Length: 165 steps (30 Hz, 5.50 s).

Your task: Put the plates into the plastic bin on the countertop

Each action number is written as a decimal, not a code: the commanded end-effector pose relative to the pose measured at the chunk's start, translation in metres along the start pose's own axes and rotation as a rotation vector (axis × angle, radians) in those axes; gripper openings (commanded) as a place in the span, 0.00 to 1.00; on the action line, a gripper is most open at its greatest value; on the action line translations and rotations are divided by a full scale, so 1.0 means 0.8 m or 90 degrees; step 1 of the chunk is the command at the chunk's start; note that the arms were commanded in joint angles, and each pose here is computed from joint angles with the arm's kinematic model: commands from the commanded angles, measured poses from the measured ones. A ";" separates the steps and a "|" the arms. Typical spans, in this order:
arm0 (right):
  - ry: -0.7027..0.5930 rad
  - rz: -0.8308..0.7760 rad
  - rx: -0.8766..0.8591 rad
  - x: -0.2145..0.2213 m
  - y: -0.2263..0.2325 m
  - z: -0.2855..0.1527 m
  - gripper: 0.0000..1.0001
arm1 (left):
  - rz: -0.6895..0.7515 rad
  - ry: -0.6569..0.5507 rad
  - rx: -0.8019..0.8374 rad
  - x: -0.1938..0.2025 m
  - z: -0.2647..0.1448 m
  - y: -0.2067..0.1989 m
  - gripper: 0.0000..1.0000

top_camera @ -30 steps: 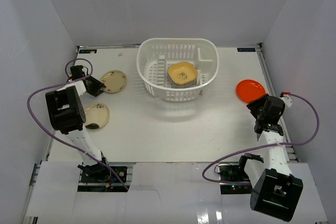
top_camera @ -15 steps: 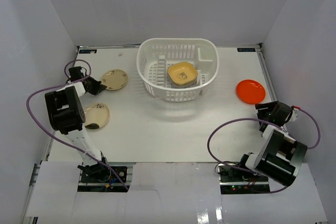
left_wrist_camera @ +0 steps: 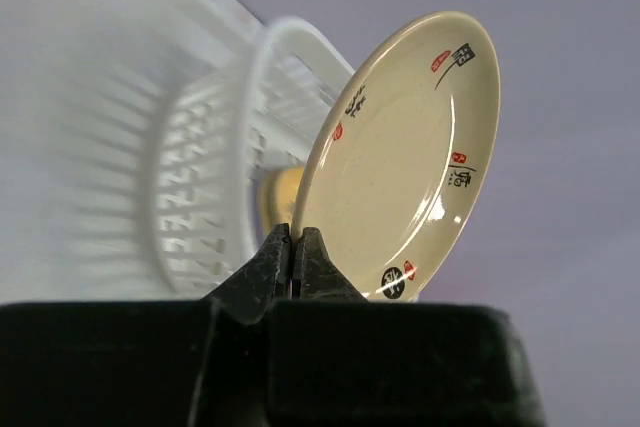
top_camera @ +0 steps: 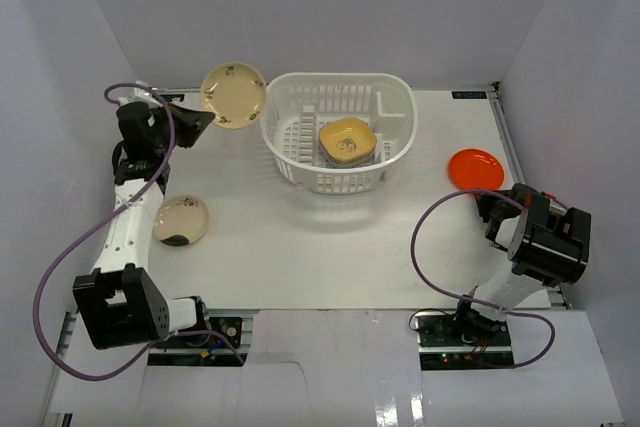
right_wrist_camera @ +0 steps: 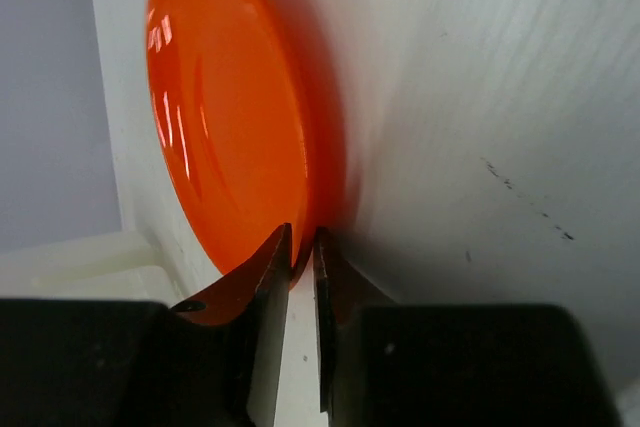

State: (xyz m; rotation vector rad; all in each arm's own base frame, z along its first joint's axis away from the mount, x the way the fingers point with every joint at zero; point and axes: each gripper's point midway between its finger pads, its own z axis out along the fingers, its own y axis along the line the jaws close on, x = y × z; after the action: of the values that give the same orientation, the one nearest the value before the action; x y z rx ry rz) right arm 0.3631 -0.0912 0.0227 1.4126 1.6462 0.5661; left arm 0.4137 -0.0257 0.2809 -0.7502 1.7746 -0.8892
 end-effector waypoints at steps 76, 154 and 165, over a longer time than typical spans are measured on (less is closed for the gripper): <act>0.386 -0.682 -0.591 0.514 0.317 -0.371 0.57 | 0.330 -0.104 0.226 0.067 -0.272 -0.208 0.87; 0.237 -0.584 -0.314 0.280 0.368 -0.103 0.65 | 0.345 -0.099 -0.019 0.105 -0.233 -0.024 0.98; 0.167 -0.618 -0.551 0.205 0.452 -0.284 0.90 | 0.284 -0.072 0.138 0.119 -0.231 -0.098 0.98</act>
State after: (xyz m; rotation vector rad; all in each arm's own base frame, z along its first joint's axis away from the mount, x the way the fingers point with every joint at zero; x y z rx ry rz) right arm 0.4193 0.2096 0.2923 -0.0153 1.9323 0.7058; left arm 0.2166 -0.0870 0.3171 -0.2743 1.6969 -0.5865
